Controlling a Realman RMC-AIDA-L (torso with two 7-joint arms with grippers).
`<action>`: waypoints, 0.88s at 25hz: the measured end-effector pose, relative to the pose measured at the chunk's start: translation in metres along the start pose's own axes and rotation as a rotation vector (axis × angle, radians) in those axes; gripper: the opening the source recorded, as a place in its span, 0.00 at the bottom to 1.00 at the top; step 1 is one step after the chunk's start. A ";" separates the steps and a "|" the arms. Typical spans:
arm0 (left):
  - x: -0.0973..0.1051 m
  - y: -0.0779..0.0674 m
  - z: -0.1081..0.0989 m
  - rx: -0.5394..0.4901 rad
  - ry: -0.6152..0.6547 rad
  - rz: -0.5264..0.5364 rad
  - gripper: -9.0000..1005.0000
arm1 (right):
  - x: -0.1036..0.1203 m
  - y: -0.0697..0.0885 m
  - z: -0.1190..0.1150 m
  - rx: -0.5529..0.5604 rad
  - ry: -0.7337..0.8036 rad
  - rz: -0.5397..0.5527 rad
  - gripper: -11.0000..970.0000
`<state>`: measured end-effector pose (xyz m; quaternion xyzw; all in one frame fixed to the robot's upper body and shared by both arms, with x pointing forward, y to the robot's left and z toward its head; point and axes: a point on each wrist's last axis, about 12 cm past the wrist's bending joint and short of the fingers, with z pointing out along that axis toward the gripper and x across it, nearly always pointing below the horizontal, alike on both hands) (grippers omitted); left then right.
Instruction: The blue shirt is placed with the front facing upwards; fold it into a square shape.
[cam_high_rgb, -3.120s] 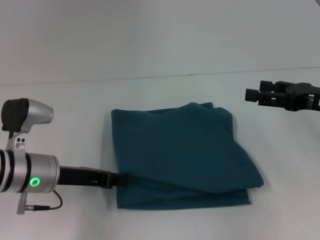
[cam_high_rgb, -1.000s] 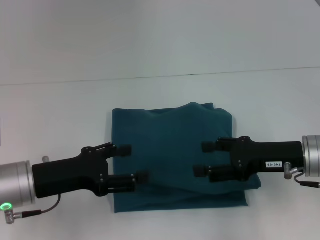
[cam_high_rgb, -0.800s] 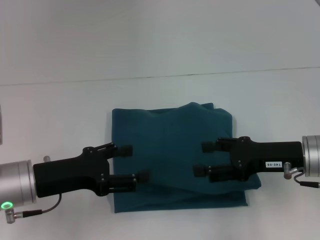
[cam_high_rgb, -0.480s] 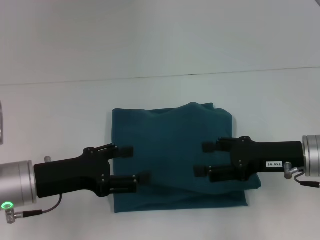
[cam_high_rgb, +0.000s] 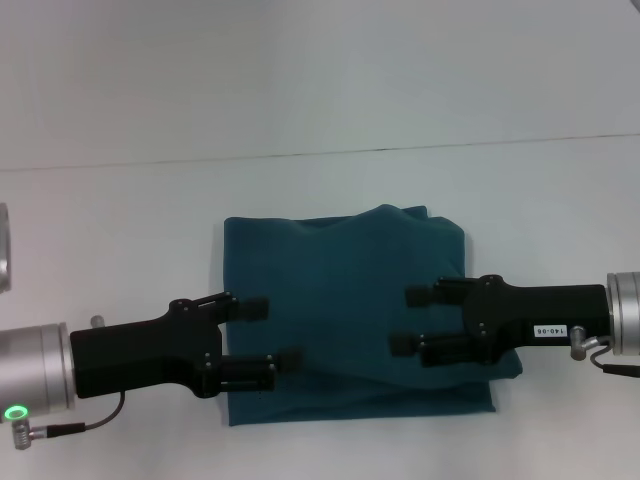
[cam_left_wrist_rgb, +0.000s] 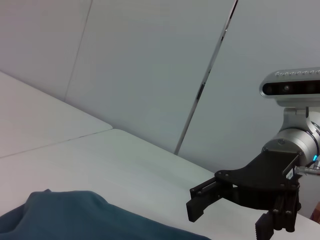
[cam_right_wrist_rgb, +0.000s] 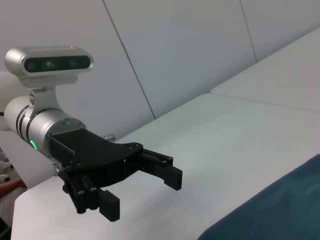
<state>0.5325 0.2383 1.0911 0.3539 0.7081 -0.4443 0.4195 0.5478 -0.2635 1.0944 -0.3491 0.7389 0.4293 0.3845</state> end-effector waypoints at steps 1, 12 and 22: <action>0.000 0.000 0.000 0.000 0.000 0.000 0.91 | 0.000 0.000 0.000 0.000 0.000 0.000 0.96; 0.000 0.000 0.000 -0.002 0.000 -0.001 0.91 | 0.000 0.000 0.000 -0.003 0.000 0.000 0.96; 0.000 0.000 0.000 -0.003 0.001 -0.001 0.91 | 0.000 0.000 0.000 -0.003 0.000 -0.001 0.95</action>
